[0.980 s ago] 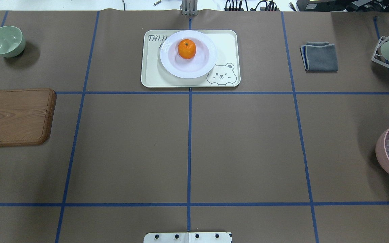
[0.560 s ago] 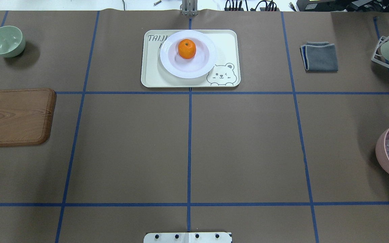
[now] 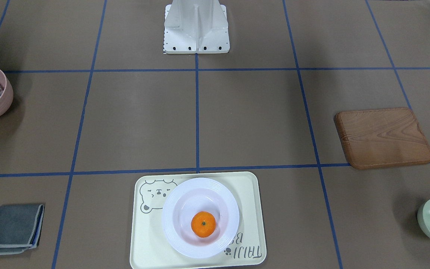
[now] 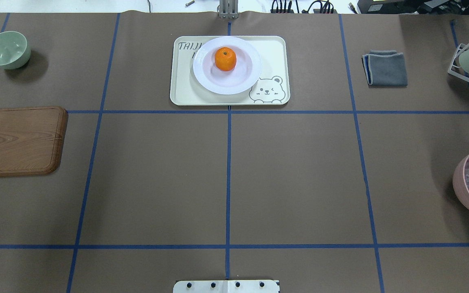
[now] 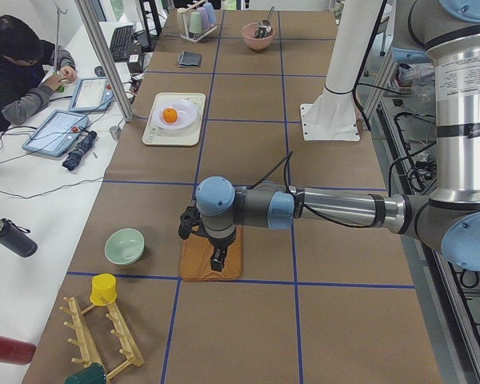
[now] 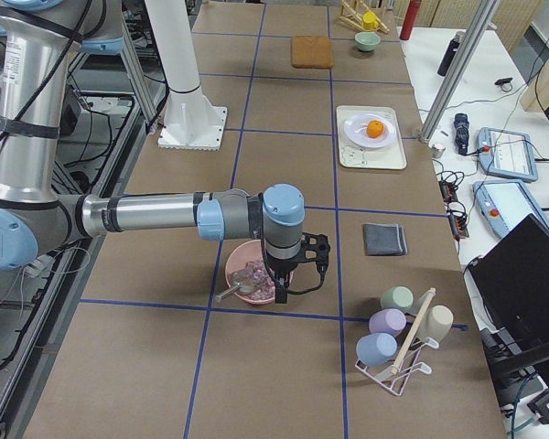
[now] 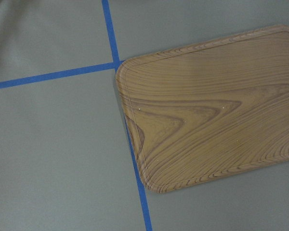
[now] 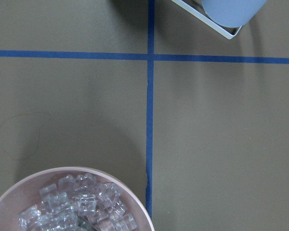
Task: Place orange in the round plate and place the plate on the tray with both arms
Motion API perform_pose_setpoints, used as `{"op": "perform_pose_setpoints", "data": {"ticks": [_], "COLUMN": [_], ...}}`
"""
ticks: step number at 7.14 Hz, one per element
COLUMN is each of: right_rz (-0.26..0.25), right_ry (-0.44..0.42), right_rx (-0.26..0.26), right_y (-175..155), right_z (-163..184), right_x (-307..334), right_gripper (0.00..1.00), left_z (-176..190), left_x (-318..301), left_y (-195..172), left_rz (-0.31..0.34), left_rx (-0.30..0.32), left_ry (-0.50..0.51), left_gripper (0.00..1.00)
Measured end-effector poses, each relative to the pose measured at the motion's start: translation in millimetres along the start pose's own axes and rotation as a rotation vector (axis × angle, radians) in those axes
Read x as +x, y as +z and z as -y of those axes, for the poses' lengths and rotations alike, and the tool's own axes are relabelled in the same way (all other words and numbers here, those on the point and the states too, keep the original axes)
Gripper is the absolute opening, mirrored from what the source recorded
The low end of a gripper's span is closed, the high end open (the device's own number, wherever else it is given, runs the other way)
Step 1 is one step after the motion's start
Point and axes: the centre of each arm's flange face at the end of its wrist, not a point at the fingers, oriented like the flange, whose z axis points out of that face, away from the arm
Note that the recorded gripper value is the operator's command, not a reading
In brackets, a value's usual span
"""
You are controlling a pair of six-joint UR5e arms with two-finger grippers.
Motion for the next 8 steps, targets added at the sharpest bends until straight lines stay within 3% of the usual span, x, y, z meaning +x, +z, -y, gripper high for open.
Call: {"op": "perform_pose_setpoints", "data": {"ticks": [8], "right_rz": [0.003], "right_ry": [-0.011], "right_rx": [0.013], "right_y": [-1.2], "right_z": [0.7], "right_x": [-1.2], "right_gripper": [1.0], "left_z": [-4.9], "left_x": [-4.2], "left_y": [-1.6], "left_rz": [0.003], "left_rx": [-0.009], "left_ry": [-0.002], "left_gripper": [0.99]}}
